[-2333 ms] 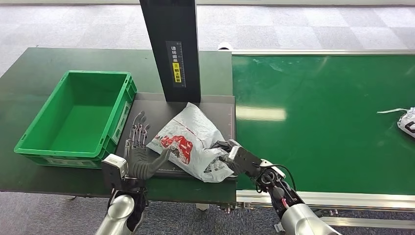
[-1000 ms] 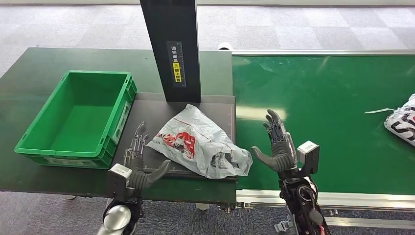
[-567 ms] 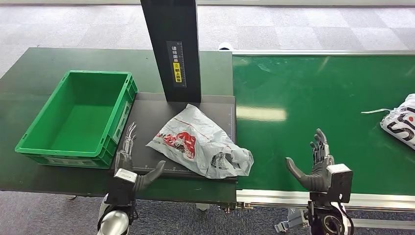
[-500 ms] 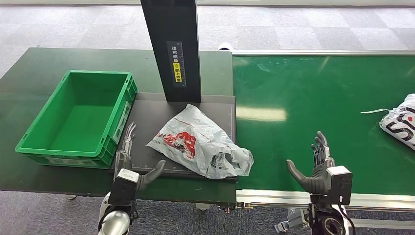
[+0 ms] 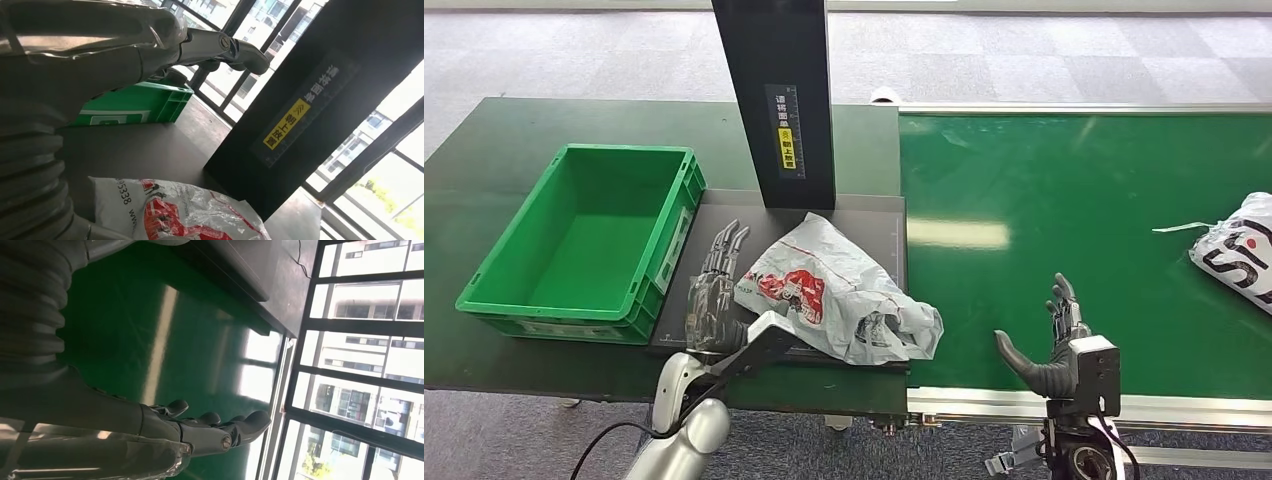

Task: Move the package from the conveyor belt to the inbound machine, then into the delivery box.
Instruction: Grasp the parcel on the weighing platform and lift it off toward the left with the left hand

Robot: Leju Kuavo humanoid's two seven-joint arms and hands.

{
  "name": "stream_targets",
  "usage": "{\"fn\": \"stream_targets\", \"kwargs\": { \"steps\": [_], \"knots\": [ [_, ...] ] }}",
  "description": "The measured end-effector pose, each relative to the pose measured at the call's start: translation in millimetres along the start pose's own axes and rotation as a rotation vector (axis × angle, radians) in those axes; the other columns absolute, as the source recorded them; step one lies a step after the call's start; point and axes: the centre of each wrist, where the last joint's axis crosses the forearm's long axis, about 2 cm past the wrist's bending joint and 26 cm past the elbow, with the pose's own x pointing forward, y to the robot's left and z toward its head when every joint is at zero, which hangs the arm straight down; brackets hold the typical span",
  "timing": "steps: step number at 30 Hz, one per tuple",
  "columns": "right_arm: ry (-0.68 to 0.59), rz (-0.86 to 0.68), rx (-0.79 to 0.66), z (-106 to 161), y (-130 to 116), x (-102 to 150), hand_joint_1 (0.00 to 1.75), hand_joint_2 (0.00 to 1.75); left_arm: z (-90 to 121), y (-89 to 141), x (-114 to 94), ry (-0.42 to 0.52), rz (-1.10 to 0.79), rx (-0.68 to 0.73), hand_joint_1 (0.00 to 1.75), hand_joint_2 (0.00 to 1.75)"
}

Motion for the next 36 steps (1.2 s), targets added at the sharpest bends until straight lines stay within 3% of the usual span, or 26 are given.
{"fn": "stream_targets", "kwargs": {
  "steps": [5,10,16,18,22,29,31,33,36],
  "knots": [
    [0.000,-0.004,0.003,-0.7,1.8,0.3,0.00,1.75,-5.9,-5.1,0.6,0.001,-0.026,-0.039,0.00,1.75],
    [0.007,-0.014,0.017,-0.5,4.5,-0.8,0.00,1.75,-24.2,-36.3,-0.6,-0.002,0.210,-0.352,0.00,1.75],
    [0.010,-0.009,0.022,-2.1,4.6,-1.3,0.00,1.75,-20.5,-47.6,3.3,-0.014,0.285,-0.481,0.00,1.75],
    [0.010,-0.006,0.024,-2.9,4.5,-1.4,0.00,1.75,-18.9,-50.0,4.3,-0.022,0.305,-0.506,0.01,1.75],
    [0.011,-0.002,0.024,-3.3,4.5,-1.4,0.00,1.75,-16.4,-52.2,6.1,-0.040,0.359,-0.515,0.37,1.75],
    [0.008,-0.002,0.019,-4.5,4.6,-0.8,0.00,1.75,-15.5,-49.9,9.4,-0.063,0.417,-0.476,0.37,1.75],
    [0.008,-0.002,0.019,-4.6,4.7,-0.7,0.00,1.75,-15.3,-49.5,9.9,-0.065,0.418,-0.473,0.91,1.75],
    [0.007,-0.002,0.019,-4.6,4.6,-0.7,0.00,1.75,-15.2,-49.1,10.3,-0.068,0.422,-0.469,1.56,1.75],
    [0.007,-0.001,0.017,-4.6,4.7,-0.7,0.00,1.75,-15.1,-48.1,11.5,-0.083,0.458,-0.449,1.73,1.75]
  ]
}}
